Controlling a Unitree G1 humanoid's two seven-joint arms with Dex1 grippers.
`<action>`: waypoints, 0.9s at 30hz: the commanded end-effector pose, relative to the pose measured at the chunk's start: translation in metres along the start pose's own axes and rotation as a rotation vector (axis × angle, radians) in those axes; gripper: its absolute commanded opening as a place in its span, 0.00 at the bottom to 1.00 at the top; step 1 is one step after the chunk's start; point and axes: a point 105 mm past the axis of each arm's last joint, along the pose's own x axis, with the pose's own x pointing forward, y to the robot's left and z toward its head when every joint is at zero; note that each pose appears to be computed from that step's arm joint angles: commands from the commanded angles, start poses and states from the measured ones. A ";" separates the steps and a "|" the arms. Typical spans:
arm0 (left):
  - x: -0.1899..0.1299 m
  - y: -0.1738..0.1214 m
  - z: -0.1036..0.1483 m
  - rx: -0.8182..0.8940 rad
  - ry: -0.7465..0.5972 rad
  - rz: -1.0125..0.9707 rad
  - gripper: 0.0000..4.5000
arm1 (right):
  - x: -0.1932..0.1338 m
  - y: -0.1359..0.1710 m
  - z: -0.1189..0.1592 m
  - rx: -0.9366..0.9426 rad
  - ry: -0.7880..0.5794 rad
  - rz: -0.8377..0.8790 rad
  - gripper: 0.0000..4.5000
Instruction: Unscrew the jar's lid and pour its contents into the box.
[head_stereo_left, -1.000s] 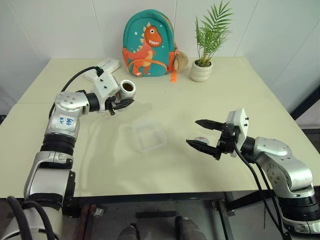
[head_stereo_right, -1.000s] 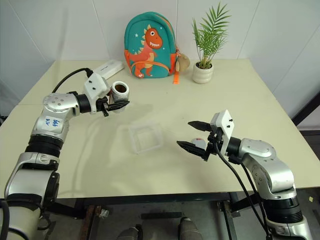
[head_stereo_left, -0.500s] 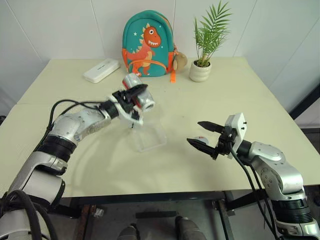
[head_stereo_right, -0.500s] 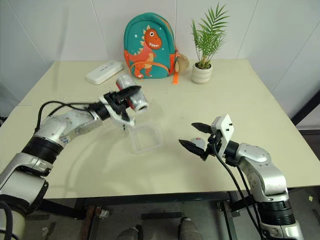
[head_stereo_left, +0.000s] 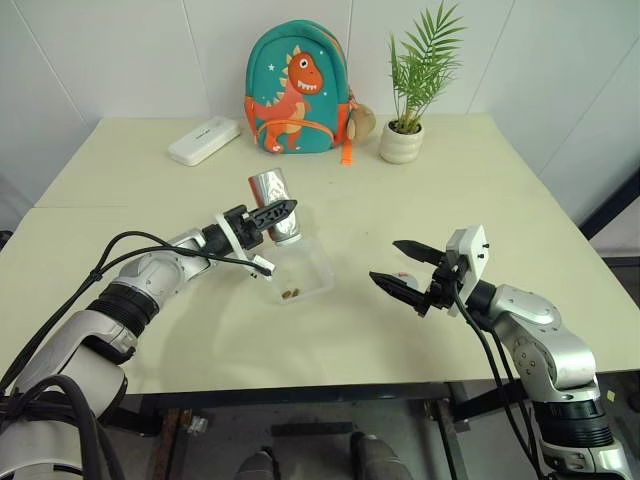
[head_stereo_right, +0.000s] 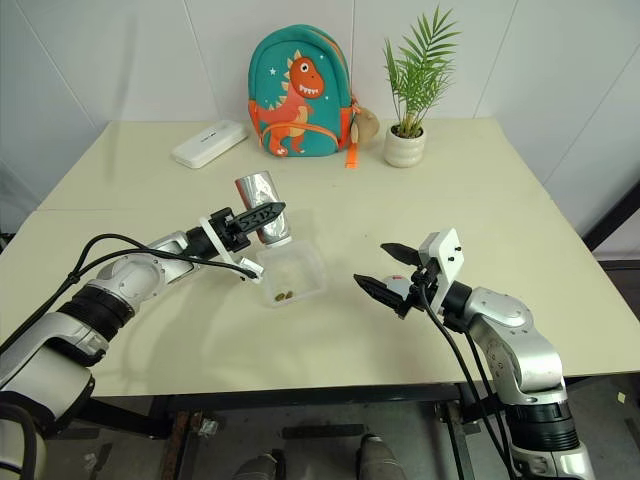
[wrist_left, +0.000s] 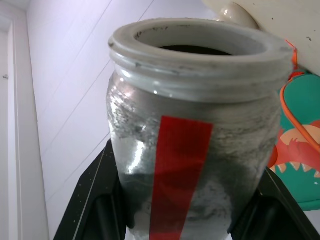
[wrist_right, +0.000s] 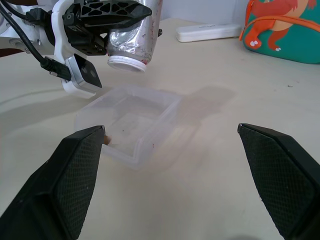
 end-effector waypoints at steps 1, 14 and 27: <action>0.006 0.010 -0.023 -0.015 0.068 0.023 0.44 | 0.000 0.000 0.009 -0.024 -0.044 -0.004 0.99; -0.034 -0.026 -0.089 -0.905 0.523 -0.173 0.44 | 0.001 0.008 0.011 -0.108 0.007 0.079 0.99; -0.156 -0.106 -0.082 -2.041 1.132 -0.029 0.44 | 0.018 0.024 0.033 -0.276 -0.088 0.271 0.99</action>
